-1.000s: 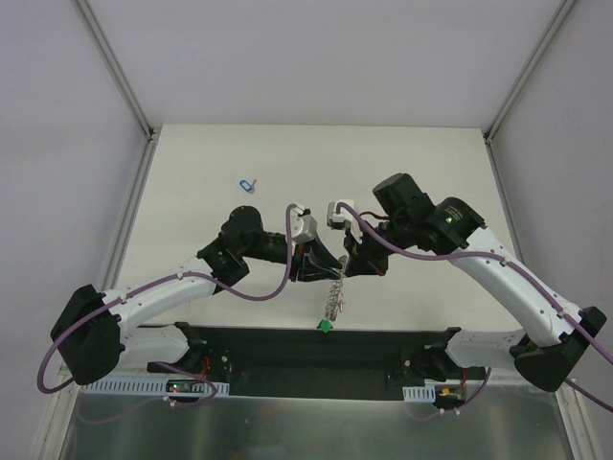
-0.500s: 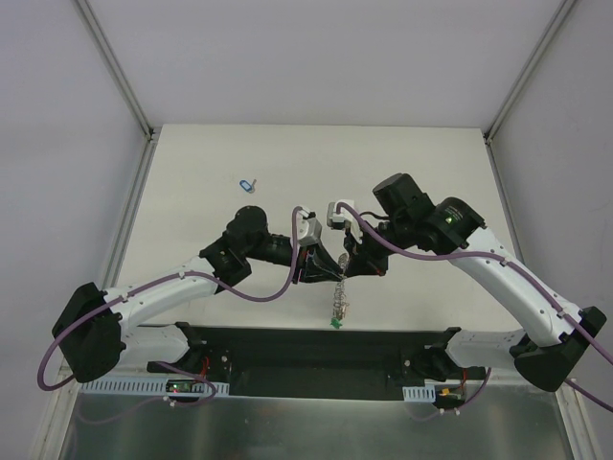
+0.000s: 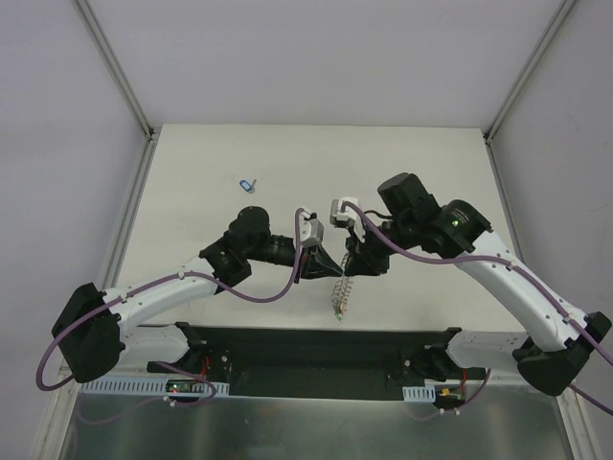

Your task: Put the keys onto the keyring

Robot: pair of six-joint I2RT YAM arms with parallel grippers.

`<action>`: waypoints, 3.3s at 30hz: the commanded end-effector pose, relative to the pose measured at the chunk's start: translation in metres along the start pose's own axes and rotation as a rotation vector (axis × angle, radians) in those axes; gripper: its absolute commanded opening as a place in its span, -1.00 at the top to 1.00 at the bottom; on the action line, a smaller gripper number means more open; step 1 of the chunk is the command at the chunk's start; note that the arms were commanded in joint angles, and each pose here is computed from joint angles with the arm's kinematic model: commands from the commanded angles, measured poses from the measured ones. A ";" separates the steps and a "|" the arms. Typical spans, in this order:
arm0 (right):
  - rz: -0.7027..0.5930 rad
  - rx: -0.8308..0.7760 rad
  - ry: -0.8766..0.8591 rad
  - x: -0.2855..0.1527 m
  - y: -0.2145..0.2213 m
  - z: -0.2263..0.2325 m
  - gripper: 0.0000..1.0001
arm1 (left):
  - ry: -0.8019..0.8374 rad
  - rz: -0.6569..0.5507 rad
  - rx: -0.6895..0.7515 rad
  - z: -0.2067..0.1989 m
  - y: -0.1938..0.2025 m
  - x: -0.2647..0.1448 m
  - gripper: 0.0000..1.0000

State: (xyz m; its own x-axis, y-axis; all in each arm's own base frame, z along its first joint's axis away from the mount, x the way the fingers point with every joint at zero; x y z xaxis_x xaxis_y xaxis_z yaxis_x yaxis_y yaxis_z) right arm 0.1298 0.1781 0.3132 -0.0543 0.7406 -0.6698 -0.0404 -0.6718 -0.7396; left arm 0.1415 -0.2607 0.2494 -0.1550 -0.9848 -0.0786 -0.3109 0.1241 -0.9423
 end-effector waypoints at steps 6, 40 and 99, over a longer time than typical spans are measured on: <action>-0.431 0.006 0.264 -0.034 -0.028 -0.007 -0.84 | -0.215 -0.174 0.186 0.001 -0.022 -0.017 1.00; -0.606 -0.209 0.346 -0.016 -0.035 -0.035 -0.46 | -0.233 -0.345 0.225 -0.013 -0.062 -0.062 1.00; -0.549 -0.233 0.168 -0.002 -0.030 -0.040 0.98 | -0.339 -0.270 0.149 -0.010 -0.069 -0.067 0.22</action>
State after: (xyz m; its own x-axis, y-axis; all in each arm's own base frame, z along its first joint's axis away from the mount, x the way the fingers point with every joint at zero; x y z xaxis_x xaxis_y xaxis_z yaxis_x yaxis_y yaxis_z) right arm 0.1681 0.2011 0.3160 0.0390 0.9798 -0.1959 0.1238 -0.1993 -0.9721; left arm 0.1616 -0.2128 0.3014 0.1381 -0.9863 0.0903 -0.2266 -0.1202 -0.9665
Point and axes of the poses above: each gripper's point midway between its finger pads, its own x axis out along the fingers, its own z axis along the line the jaws close on, y = z × x, the point moved 9 cm from there along -x, back along the fingers, and after that the axes turned 10 degrees about -x, right-handed, at the moved point
